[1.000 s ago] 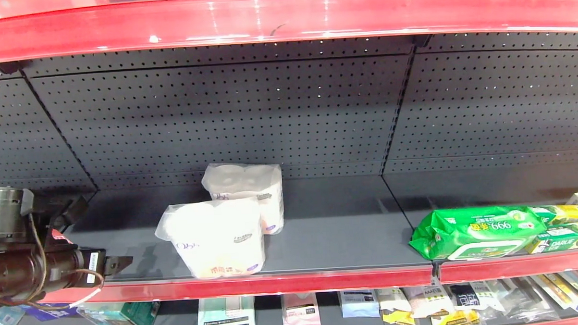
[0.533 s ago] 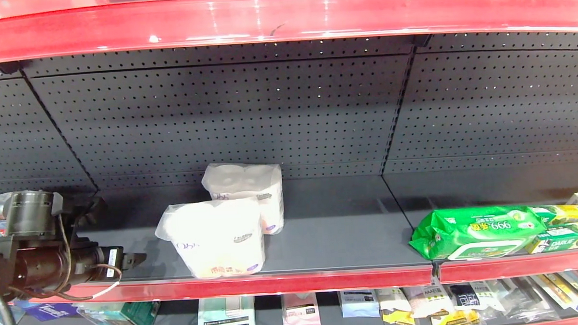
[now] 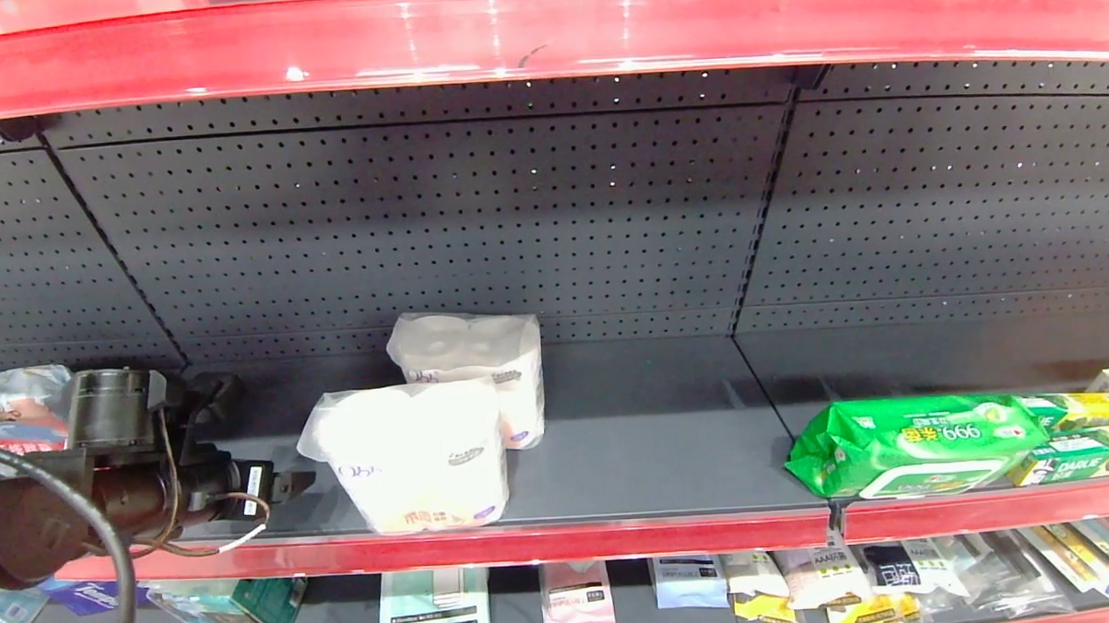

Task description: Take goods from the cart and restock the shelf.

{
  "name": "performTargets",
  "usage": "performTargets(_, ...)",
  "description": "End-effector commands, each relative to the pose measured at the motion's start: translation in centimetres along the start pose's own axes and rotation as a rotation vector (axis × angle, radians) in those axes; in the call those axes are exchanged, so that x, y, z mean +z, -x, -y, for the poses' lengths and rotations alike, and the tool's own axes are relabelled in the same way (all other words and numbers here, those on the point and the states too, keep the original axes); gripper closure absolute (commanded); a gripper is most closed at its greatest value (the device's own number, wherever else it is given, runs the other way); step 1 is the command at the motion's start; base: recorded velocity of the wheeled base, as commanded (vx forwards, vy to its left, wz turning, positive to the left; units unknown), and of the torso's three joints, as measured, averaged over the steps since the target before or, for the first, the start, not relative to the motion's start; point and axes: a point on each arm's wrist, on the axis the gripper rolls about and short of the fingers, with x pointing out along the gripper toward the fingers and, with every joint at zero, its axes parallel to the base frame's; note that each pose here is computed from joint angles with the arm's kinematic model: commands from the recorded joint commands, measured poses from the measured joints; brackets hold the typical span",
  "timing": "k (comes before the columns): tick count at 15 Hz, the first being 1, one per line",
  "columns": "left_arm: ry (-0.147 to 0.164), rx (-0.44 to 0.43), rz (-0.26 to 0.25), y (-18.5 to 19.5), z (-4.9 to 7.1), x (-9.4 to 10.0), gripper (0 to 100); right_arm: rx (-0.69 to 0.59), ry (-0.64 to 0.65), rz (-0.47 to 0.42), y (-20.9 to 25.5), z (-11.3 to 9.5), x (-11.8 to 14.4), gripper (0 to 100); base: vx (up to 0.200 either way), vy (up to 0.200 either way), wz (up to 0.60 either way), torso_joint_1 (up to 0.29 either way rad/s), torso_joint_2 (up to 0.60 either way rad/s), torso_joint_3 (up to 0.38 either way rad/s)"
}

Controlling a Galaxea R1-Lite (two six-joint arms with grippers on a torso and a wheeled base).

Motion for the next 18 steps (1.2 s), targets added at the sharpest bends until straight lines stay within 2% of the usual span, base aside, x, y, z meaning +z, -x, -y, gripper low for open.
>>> performTargets(1, -0.019, -0.006, -0.016, -1.0, 0.1, -0.2, 0, 0.000, 0.000, 0.000, 0.0, 0.0, 0.0, 0, 0.000, 0.000, 0.00, 0.000, 0.00, 0.000)
performTargets(8, -0.072, -0.056, 0.007, -2.1, 1.9, 0.0, 0, 0.000, 0.000, -0.001, 0.0, 0.0, 0.0, 0, 0.000, 0.000, 0.00, 0.000, 0.00, 0.000)
performTargets(13, -0.089, -0.068, 0.026, -2.6, 2.4, 0.7, 0, 0.000, 0.000, -0.001, 0.0, 0.0, 0.0, 0, 0.000, 0.000, 0.00, 0.000, 0.00, 0.000)
performTargets(18, -0.105, -0.088, 0.022, -2.7, 3.2, 0.7, 0, 0.000, 0.000, -0.001, 0.0, 0.0, 0.0, 0, 0.000, 0.000, 0.00, 0.000, 0.00, 0.000)
